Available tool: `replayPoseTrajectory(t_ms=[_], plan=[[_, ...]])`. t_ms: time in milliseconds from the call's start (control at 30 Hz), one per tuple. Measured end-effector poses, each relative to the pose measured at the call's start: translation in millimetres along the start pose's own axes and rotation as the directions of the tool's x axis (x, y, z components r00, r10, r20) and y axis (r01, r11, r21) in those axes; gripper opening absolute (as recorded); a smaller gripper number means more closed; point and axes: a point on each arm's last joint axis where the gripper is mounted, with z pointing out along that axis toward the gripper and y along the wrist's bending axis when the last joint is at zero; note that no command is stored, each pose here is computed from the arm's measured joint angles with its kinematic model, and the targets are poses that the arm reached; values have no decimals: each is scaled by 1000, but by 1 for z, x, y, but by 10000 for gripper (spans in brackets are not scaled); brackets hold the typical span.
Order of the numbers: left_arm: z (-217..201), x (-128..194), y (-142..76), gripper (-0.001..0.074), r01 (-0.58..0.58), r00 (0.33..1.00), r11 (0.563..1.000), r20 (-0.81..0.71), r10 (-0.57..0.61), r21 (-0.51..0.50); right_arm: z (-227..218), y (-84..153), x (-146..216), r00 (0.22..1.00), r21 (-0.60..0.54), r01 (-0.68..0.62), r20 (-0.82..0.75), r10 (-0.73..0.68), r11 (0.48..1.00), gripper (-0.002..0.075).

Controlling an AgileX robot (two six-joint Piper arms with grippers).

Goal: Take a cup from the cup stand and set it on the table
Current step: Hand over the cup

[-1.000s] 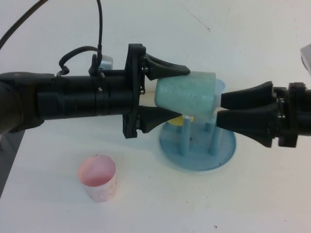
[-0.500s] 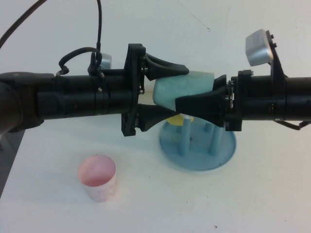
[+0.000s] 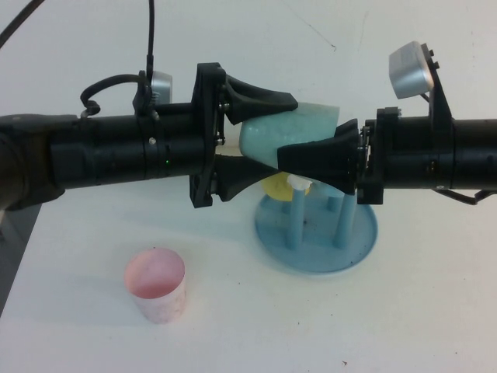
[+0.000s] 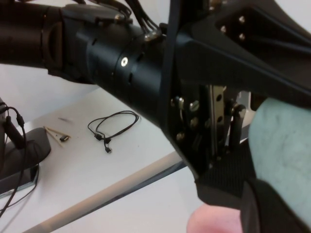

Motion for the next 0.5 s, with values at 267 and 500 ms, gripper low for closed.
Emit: replayPoseTrajectory(t_ms=[267, 500], plan=[[-13, -7, -2, 578, -123, 992, 992, -18, 123, 38, 1, 2, -1, 1000, -16, 28, 3, -28, 999, 49], [-45, -26, -2, 680, -162, 987, 985, -1, 162, 58, -1, 3, -3, 1000, -2, 27, -14, -27, 1000, 41]])
